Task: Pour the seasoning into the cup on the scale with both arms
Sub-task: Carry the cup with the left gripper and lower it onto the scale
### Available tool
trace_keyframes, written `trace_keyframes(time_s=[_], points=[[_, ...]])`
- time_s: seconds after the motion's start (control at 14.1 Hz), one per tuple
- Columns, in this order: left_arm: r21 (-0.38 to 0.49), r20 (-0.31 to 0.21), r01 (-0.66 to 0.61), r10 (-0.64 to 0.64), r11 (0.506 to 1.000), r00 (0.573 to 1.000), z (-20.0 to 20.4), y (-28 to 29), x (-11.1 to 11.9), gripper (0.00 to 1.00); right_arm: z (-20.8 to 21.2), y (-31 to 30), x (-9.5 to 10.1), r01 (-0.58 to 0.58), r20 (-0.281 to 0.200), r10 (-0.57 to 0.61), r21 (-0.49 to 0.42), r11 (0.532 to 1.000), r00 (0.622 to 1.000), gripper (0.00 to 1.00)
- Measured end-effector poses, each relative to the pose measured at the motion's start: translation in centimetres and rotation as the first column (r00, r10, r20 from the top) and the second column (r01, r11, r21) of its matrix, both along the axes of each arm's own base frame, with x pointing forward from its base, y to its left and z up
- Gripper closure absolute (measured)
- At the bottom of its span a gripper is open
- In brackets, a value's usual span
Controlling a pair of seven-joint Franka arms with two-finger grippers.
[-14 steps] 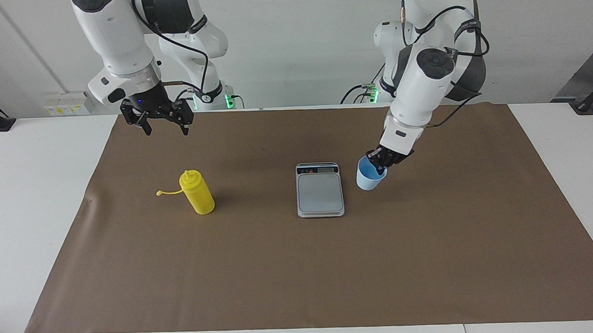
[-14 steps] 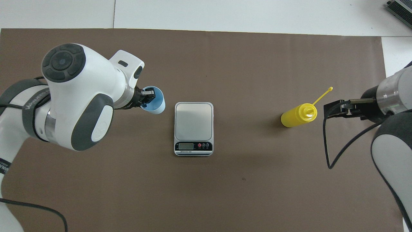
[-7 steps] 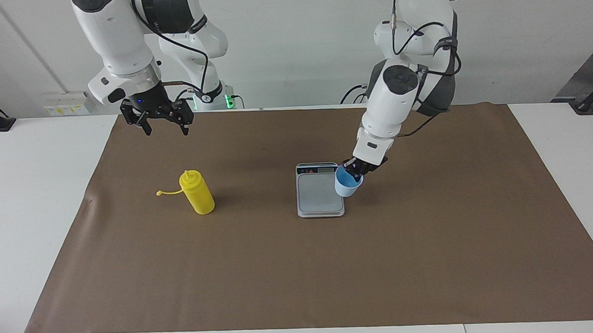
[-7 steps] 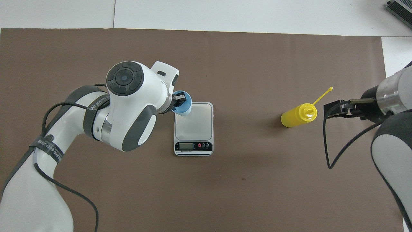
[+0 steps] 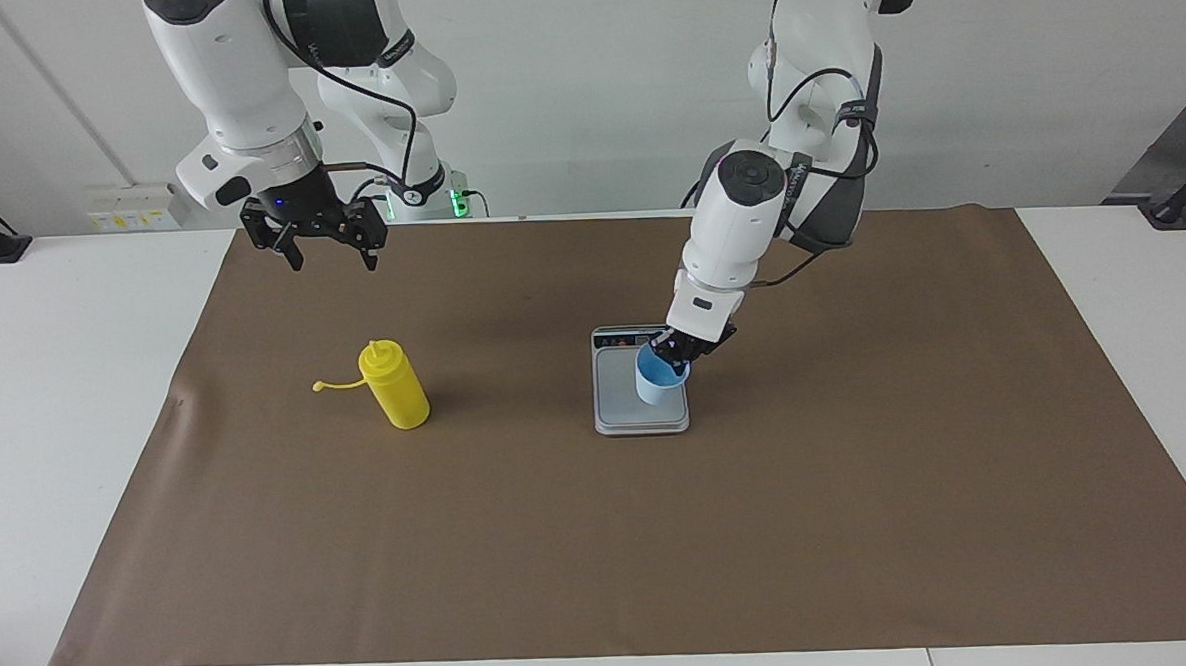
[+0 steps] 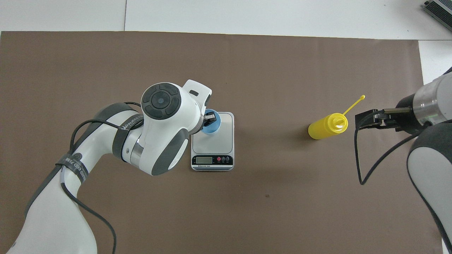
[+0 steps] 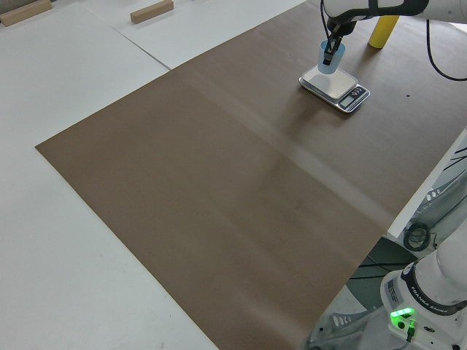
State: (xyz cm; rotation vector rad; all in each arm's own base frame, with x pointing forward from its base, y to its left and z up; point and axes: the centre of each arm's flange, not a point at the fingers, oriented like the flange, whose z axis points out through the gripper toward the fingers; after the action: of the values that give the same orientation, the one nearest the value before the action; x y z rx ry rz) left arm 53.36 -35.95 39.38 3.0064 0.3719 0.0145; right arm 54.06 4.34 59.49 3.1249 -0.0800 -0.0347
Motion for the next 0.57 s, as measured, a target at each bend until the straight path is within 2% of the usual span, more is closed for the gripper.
trace_keyframes(time_s=[0.57], points=[[-0.001,0.007,0.005,-0.005,1.000,1.000,-1.25,-0.28,-0.66,0.96,0.00,0.00,0.00,0.000,0.000,0.000,0.000,1.000,1.000,0.00]])
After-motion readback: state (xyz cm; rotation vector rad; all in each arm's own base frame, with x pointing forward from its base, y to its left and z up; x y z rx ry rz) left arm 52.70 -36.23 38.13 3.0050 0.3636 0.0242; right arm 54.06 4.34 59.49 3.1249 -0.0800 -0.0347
